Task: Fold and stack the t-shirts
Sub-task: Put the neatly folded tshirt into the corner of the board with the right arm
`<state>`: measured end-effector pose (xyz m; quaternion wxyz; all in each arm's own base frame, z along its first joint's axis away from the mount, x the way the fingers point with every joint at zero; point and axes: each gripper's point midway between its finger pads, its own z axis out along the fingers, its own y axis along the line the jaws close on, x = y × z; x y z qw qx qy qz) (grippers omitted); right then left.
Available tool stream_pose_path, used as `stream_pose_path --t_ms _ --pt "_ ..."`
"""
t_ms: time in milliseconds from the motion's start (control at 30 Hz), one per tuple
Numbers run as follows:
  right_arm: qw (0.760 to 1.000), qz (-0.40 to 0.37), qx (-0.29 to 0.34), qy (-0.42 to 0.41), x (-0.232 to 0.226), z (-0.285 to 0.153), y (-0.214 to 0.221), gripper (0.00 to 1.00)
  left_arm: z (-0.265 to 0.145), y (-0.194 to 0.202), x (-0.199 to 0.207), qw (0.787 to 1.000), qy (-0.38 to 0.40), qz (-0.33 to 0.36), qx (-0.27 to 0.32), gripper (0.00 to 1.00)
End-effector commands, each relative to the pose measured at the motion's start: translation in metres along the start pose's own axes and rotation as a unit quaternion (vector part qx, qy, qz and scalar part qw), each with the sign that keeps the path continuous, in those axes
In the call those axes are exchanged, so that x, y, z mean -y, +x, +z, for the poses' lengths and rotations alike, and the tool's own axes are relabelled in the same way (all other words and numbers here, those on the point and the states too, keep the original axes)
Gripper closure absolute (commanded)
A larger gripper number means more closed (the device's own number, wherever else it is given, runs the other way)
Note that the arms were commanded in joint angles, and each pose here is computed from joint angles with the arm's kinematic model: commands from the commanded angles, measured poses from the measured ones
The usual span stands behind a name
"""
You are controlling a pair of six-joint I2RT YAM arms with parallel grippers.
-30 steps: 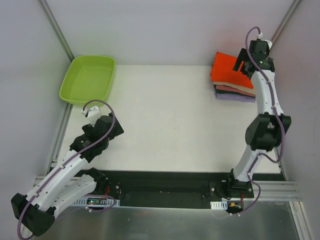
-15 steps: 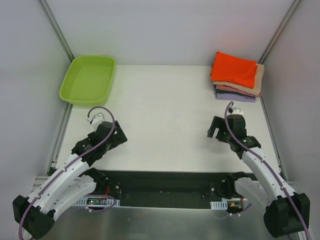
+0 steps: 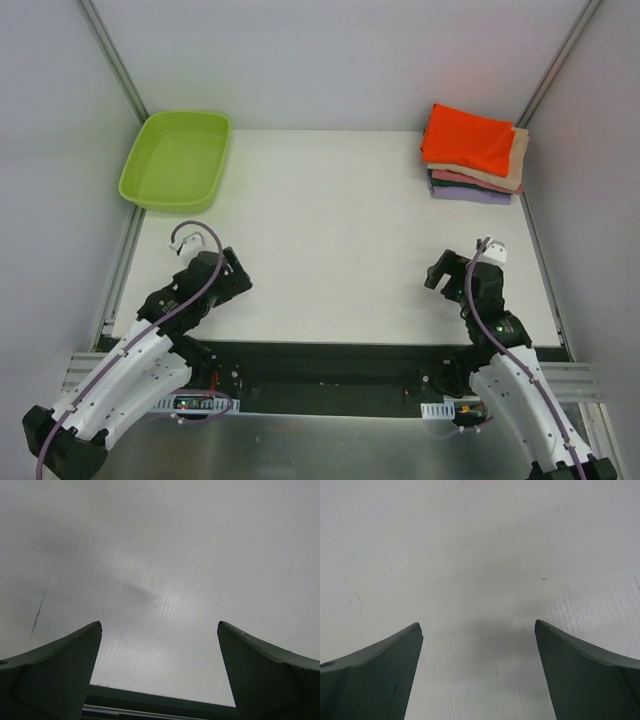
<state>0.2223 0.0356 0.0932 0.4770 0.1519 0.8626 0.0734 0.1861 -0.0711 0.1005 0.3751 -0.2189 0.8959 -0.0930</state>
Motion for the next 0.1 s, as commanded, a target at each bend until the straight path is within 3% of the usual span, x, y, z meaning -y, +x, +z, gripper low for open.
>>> stream_pose_path --t_ms 0,67 --pt "0.999 0.015 0.036 -0.007 -0.0008 0.0010 -0.0078 0.04 -0.0023 -0.0084 -0.0024 1.000 -0.006 -0.014 0.019 0.01" --pt "0.999 0.018 0.041 -0.003 0.0010 0.0010 -0.0089 0.04 -0.0027 -0.0079 -0.0035 1.000 -0.006 -0.017 0.020 0.01"
